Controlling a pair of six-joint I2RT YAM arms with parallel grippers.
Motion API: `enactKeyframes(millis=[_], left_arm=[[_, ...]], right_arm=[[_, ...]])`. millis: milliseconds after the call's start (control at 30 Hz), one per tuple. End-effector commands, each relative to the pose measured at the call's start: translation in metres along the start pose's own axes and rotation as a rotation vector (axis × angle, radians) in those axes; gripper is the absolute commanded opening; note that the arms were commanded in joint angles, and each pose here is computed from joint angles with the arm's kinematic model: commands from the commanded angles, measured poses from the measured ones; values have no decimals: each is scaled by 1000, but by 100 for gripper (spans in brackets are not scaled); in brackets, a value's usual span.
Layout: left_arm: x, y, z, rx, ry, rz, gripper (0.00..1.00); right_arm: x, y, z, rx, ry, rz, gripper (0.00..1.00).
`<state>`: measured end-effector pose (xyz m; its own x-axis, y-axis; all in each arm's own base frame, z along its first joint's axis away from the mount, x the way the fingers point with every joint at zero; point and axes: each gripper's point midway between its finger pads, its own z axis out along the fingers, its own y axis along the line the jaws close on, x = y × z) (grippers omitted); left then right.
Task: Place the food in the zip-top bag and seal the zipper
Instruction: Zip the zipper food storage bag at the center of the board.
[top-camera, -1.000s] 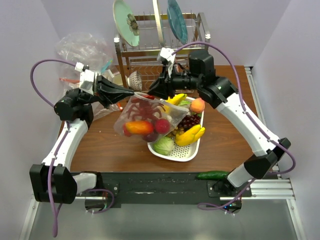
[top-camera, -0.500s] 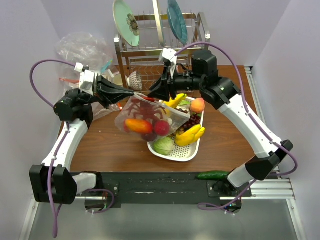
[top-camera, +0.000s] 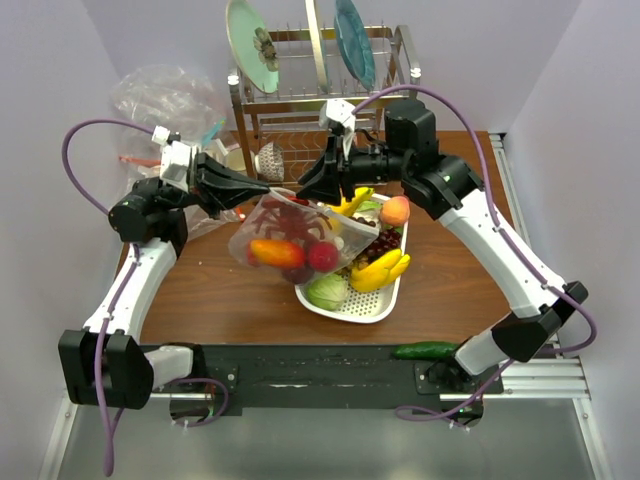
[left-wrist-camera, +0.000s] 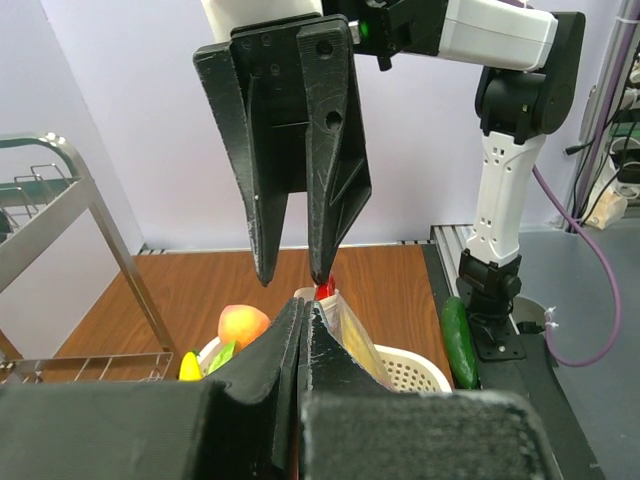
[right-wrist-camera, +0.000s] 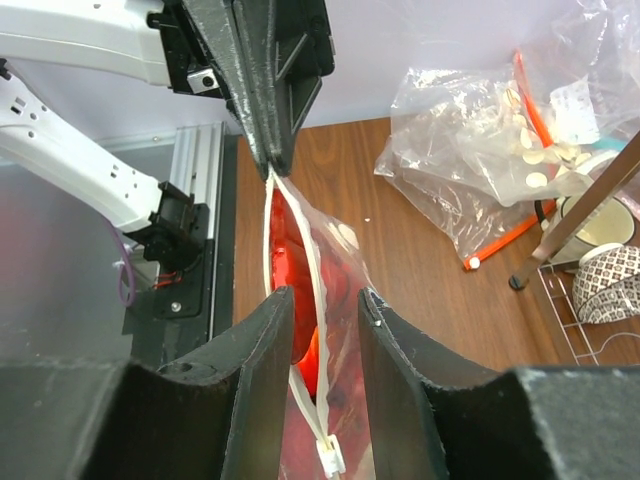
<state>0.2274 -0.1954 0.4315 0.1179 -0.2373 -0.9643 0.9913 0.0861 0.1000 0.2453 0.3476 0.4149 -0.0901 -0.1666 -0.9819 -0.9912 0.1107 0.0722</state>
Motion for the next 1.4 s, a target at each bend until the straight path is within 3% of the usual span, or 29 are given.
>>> enactKeyframes(millis=[0,333,433,467,500,567,633,733,1000,1367], left_arm=[[-31,-16,7,43,-65,194,0],[-36,-16,13,52,-82,195,0],[-36,-16,14,54,-81,195,0],[-34,-15,14,53,-79,191,0],[-32,-15,13,55,-71,191,0],[-30,-15,13,54,-63,191,0],[-28,-12,13,43,-56,193,0],[-26,-7,12,19,-51,190,0],[-22,-8,12,26,-35,188,0],[-27,-15,11,45,-26,215,0]], right_arm=[[-1,1,4,-29,4,-11,36],[13,0,18,-45,53,6,34],[16,1,21,-42,58,7,24],[16,0,20,-36,60,6,14],[15,-1,19,-27,61,4,13],[11,0,14,-6,62,-7,19],[10,-1,9,16,67,-25,34],[8,0,0,54,67,-41,42],[-11,-14,-43,285,0,-57,43],[75,10,-58,245,107,-17,45]])
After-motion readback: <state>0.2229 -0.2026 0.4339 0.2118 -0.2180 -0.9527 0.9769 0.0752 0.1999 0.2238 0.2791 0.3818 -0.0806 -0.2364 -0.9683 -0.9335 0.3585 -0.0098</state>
